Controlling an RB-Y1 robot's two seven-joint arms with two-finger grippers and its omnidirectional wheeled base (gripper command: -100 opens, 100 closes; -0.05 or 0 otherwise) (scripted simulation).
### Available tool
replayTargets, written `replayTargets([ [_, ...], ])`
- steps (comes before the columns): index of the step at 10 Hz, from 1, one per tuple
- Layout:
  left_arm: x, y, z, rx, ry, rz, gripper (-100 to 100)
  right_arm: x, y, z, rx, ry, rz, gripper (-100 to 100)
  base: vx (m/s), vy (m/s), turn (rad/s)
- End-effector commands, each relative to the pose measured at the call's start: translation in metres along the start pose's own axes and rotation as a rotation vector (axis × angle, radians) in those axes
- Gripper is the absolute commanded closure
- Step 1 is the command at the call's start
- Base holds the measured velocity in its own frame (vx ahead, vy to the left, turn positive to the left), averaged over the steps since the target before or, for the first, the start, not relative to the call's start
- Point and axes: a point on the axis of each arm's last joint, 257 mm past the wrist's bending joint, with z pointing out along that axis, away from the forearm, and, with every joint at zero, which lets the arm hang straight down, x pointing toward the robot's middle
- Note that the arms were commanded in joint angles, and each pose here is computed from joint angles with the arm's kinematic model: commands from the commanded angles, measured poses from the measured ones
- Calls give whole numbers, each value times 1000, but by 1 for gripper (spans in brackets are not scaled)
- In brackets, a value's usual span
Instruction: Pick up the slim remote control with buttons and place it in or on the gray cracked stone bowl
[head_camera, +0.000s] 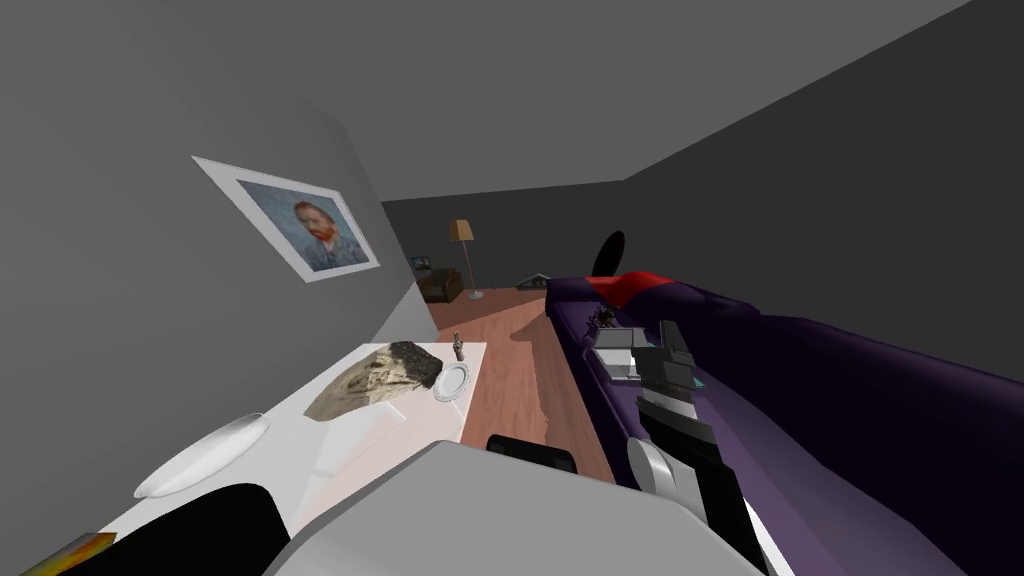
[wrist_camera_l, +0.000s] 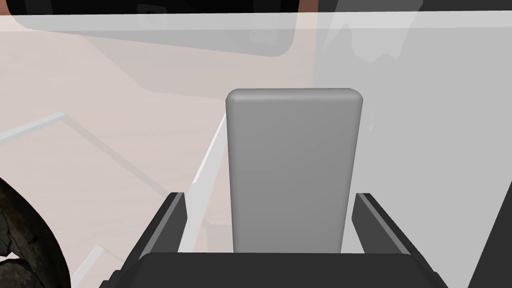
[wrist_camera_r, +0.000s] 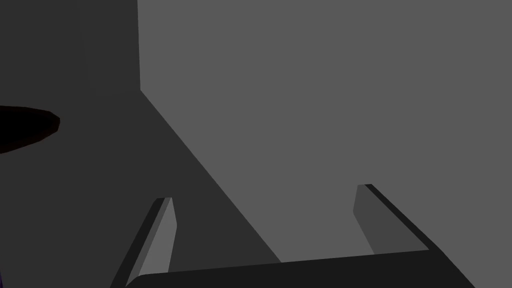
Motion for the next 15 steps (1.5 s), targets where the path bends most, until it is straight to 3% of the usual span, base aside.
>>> replayTargets([
  [1,10,18,0,0,-10,-14,-100,0,0,0,0,0,0,0,28,45,-180],
  [2,23,20,4,1,0,-35,-100,0,0,0,0,0,0,0,28,45,-88],
  [3,27,39,1,-7,-18,-42,-100,0,0,0,0,0,0,0,39,49,-142],
  [4,40,37,5,-1,-5,-61,-100,0,0,0,0,0,0,0,26,50,-104],
  [5,46,56,1,-11,-24,-72,-100,0,0,0,0,0,0,0,26,53,-198],
  [6,58,54,5,-5,-13,-87,-100,0,0,0,0,0,0,0,17,56,-89],
  [7,63,71,0,-13,-33,-91,-100,0,0,0,0,0,0,0,15,66,-187],
  [8,77,71,4,-11,-22,-113,-100,0,0,0,0,0,0,0,19,58,-82],
  [9,70,70,1,-11,-24,-104,-100,0,0,0,0,0,0,0,8,20,2],
  [10,72,70,1,-10,-24,-103,100,0,0,0,0,0,0,0,0,0,0],
  [14,71,70,1,-11,-24,-103,100,0,0,0,0,0,0,0,0,0,0],
  [15,72,70,1,-11,-24,-103,0,0,0,0,0,0,0,0,0,0,0],
])
